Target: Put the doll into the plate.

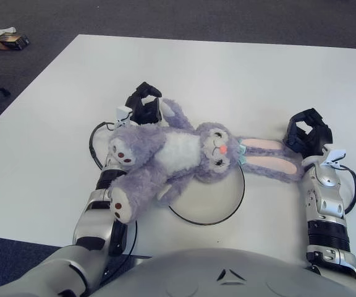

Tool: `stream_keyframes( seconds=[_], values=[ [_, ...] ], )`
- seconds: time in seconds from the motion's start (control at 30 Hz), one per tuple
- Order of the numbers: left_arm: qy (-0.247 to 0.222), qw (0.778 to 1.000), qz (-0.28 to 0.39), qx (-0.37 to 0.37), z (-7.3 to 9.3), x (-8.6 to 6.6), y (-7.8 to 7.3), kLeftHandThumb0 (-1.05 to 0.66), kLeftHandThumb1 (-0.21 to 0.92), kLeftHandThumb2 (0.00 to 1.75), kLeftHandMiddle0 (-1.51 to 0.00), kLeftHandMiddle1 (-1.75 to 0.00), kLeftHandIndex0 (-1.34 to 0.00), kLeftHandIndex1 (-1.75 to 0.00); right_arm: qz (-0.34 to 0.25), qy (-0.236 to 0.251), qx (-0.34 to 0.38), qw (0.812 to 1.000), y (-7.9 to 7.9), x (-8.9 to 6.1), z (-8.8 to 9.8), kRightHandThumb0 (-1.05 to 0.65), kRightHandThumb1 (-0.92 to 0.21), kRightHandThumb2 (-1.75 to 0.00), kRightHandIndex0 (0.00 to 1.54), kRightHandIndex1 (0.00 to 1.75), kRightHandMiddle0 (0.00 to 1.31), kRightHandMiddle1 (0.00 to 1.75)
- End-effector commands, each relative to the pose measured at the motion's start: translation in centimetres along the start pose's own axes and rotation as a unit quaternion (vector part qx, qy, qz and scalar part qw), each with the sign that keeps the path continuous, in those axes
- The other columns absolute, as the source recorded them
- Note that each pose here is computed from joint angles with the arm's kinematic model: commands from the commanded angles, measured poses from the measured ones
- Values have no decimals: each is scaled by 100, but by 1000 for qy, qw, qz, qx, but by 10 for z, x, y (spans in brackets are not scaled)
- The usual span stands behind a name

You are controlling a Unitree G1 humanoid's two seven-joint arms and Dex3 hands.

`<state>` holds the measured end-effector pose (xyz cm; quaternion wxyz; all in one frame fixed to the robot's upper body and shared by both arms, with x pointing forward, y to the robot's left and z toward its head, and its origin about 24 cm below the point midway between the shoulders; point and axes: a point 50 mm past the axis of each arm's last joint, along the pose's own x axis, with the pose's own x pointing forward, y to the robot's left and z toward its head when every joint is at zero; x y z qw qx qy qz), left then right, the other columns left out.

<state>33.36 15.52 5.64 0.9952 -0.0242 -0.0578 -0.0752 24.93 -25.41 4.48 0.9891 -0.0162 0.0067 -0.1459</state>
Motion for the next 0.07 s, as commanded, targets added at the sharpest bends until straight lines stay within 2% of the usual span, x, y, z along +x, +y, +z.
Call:
stream_keyframes(
  seconds=[0.0,0.03],
  values=[
    [34,999,8,-3,-16,-10,1,-42,52,106,-107,-175,-45,-175,-1,62,3,998,-2,-11,-26,-42,-52,-106,101,175,46,175],
    [34,999,8,-3,-16,-10,1,-42,52,106,-107,-175,-45,-175,-1,62,4,998,-2,-11,-27,-42,-52,-106,101,175,46,175]
  ],
)
